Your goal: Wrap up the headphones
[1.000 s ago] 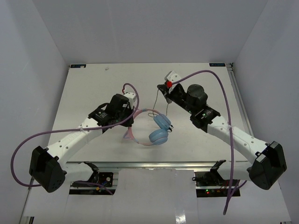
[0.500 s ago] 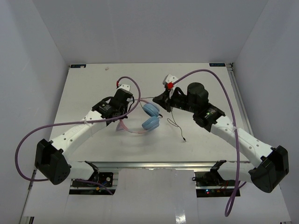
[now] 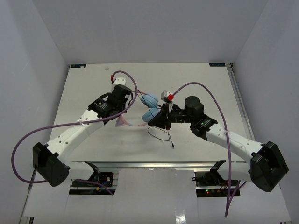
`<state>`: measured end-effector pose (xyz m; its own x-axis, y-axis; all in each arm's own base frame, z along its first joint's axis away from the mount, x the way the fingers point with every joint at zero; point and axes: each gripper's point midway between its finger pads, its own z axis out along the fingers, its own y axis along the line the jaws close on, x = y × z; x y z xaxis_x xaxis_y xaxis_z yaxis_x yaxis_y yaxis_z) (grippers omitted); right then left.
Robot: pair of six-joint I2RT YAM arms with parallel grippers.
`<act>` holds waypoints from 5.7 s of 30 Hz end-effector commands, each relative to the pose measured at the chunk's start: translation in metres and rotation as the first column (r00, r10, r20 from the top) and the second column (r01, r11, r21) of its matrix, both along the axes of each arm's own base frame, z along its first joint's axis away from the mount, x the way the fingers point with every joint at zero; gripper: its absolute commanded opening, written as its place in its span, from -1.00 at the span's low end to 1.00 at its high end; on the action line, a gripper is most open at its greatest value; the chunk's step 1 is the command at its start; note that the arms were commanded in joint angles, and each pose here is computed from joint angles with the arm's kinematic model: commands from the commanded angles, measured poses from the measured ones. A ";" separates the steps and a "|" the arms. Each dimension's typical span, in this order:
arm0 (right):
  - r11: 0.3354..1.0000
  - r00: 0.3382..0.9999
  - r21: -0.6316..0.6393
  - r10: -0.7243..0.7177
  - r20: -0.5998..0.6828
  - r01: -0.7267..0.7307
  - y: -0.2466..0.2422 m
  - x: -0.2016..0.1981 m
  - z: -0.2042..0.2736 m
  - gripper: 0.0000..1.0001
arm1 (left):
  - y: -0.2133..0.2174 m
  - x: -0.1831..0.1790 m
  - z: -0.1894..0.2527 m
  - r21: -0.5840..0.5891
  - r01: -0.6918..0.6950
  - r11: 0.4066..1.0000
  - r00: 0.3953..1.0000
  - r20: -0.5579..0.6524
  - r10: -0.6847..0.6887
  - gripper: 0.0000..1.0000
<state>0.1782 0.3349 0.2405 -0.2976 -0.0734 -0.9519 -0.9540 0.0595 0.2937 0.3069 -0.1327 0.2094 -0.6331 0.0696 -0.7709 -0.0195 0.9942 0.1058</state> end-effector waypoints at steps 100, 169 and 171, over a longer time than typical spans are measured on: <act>0.714 0.865 0.560 -0.502 -0.009 0.420 -0.020 0.073 0.038 -0.85 | -0.092 -0.168 0.129 -0.647 0.611 0.456 0.705 0.183 -0.685 -1.00; 0.850 0.741 0.372 -0.515 0.431 0.373 -0.070 0.072 0.078 -0.85 | -0.062 -0.084 -0.031 -0.253 0.471 0.845 0.807 -0.264 -0.529 -1.00; 0.856 0.745 0.328 -0.512 0.428 0.400 -0.072 0.074 0.073 -0.85 | -0.057 -0.077 -0.033 -0.214 0.456 0.864 0.824 -0.266 -0.501 -1.00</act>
